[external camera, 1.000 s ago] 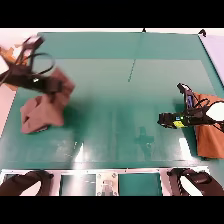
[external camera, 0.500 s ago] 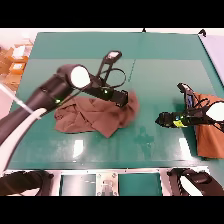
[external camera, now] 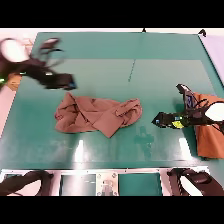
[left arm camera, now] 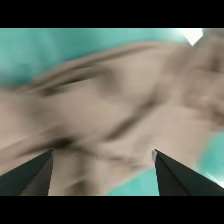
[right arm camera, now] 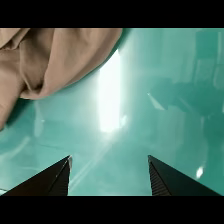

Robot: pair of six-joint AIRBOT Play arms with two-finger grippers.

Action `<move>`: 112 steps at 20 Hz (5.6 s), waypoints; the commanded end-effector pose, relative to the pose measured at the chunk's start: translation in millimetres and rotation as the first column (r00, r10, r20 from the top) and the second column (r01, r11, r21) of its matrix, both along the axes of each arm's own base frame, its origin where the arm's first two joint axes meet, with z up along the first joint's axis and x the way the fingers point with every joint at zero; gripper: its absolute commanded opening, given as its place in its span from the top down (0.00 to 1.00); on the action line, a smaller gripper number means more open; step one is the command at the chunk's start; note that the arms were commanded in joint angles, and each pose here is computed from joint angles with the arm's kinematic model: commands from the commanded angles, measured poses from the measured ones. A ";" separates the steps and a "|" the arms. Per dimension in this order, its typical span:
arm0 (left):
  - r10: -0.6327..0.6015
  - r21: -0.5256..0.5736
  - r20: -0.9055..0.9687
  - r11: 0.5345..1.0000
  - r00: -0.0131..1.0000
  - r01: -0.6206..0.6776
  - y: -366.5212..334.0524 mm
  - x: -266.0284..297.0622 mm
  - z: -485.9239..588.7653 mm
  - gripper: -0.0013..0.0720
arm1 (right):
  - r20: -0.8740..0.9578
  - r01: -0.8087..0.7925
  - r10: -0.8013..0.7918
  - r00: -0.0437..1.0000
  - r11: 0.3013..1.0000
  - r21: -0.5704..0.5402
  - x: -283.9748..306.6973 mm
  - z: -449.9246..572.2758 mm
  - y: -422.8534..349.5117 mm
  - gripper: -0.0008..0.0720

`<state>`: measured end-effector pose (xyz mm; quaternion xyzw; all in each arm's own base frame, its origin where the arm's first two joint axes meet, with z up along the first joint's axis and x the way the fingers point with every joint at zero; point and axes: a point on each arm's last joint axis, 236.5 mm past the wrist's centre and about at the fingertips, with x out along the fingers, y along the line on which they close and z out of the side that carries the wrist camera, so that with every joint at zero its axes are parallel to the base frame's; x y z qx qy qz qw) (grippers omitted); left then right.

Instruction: Fold the shirts.

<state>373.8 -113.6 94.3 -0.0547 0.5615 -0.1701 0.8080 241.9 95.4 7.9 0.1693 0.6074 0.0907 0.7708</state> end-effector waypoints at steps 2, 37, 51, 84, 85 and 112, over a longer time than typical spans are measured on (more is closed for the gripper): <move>0.261 0.096 -0.144 0.964 0.955 -0.248 118.1 -51.7 -59.0 0.02 | 0.000 0.073 -0.074 0.997 0.990 0.116 7.9 -17.0 20.0 0.24; 0.065 -0.220 0.837 0.949 0.544 0.225 17.3 -41.0 333.5 0.95 | 0.824 -0.242 0.111 0.555 0.970 0.032 105.1 372.2 17.8 0.97; 0.023 -0.390 0.189 0.919 0.982 0.054 -21.4 -61.6 -40.3 0.95 | 0.264 -0.012 -0.045 0.963 0.978 0.208 47.2 -22.6 35.3 0.97; -0.016 -0.364 -0.026 0.931 1.000 0.006 -31.5 -87.9 -134.3 0.95 | 0.510 -0.174 -0.002 0.860 0.939 0.297 141.7 196.6 63.0 0.97; -0.019 -0.360 -0.026 0.933 0.999 0.008 -31.1 -88.2 -134.8 0.95 | 0.523 -0.102 -0.071 0.849 0.950 0.296 165.6 202.7 32.7 0.97; -0.208 -0.219 -0.101 0.959 0.973 0.182 -0.5 -39.1 -150.6 0.24 | 0.070 0.163 -0.206 0.976 0.904 0.395 259.2 -37.8 -43.0 0.97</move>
